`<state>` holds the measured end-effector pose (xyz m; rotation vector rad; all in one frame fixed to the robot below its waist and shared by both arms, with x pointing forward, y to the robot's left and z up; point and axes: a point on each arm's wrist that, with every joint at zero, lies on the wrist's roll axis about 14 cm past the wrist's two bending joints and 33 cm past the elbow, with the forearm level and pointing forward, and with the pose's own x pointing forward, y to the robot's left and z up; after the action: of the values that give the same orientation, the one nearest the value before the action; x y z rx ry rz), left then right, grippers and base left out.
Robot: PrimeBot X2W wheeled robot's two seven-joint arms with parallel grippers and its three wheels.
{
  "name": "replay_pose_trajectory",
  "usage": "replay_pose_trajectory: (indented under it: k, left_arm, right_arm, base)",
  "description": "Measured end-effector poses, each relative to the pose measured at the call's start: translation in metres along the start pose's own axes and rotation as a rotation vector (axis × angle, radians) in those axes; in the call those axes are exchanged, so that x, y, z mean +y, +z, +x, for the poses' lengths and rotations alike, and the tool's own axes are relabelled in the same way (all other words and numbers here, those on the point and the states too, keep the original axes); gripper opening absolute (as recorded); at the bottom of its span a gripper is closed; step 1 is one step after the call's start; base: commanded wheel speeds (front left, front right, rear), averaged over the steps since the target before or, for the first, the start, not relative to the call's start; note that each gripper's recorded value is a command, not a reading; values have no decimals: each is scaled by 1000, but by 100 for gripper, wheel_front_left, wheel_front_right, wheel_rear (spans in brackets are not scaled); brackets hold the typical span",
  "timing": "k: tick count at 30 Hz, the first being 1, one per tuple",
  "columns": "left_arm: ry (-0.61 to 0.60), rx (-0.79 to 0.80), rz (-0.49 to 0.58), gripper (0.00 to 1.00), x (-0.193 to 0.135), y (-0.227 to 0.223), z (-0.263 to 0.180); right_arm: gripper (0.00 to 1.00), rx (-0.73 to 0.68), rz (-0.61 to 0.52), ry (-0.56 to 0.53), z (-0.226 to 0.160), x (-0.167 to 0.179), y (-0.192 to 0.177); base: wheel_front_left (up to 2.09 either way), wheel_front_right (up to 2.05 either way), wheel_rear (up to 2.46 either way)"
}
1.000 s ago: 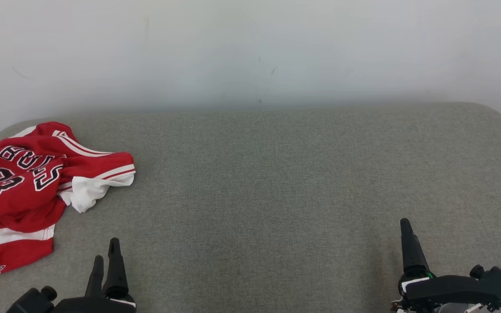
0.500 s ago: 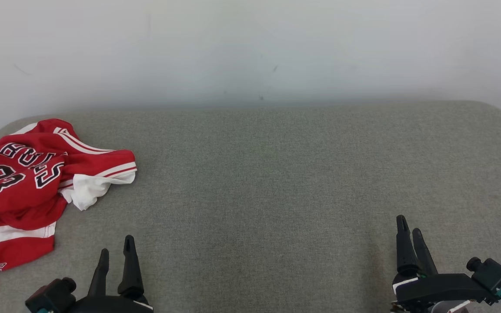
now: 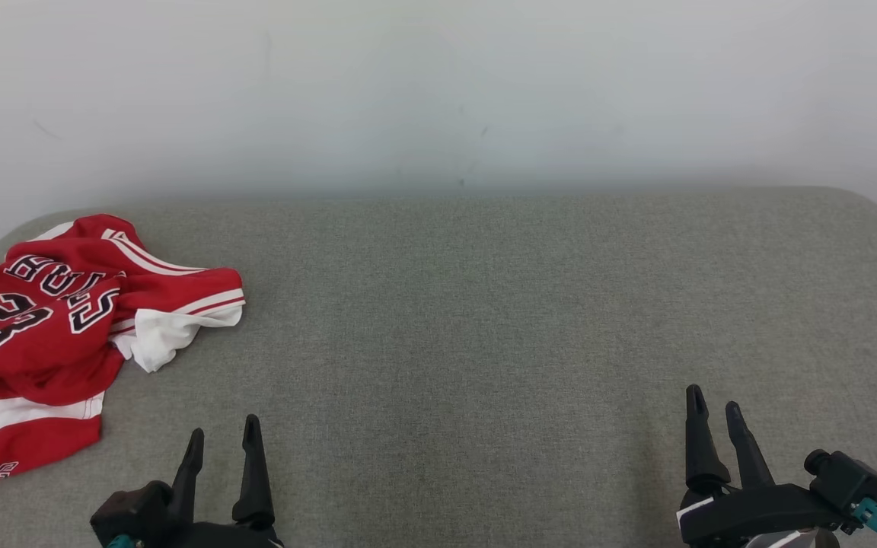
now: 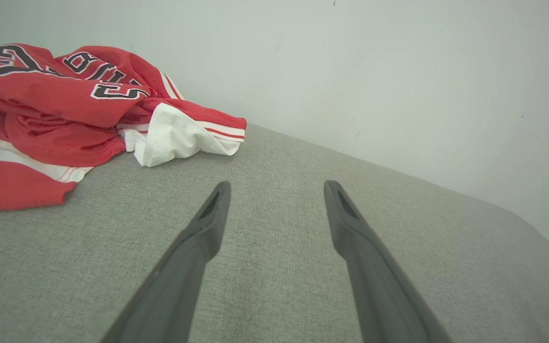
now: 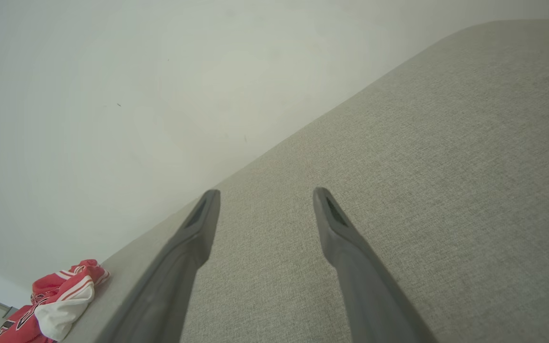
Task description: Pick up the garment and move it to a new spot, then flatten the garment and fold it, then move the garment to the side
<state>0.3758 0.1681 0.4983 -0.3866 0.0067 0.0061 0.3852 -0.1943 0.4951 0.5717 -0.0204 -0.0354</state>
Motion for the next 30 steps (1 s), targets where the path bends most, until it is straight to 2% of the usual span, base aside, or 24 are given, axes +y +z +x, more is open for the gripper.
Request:
replay_pose_trajectory:
  k: [12, 30]
  left_arm:
    - [-23, -13, 146, 100, -4, -1, -3]
    - [-55, -51, 261, 100, -10, 4, -2]
  right_arm:
    - [100, 0, -130, 10, -2, -1, -1]
    - [100, -12, -264, 32, -1, 0, -1]
  base:
    - [0, 0, 0]
    - [0, 0, 0]
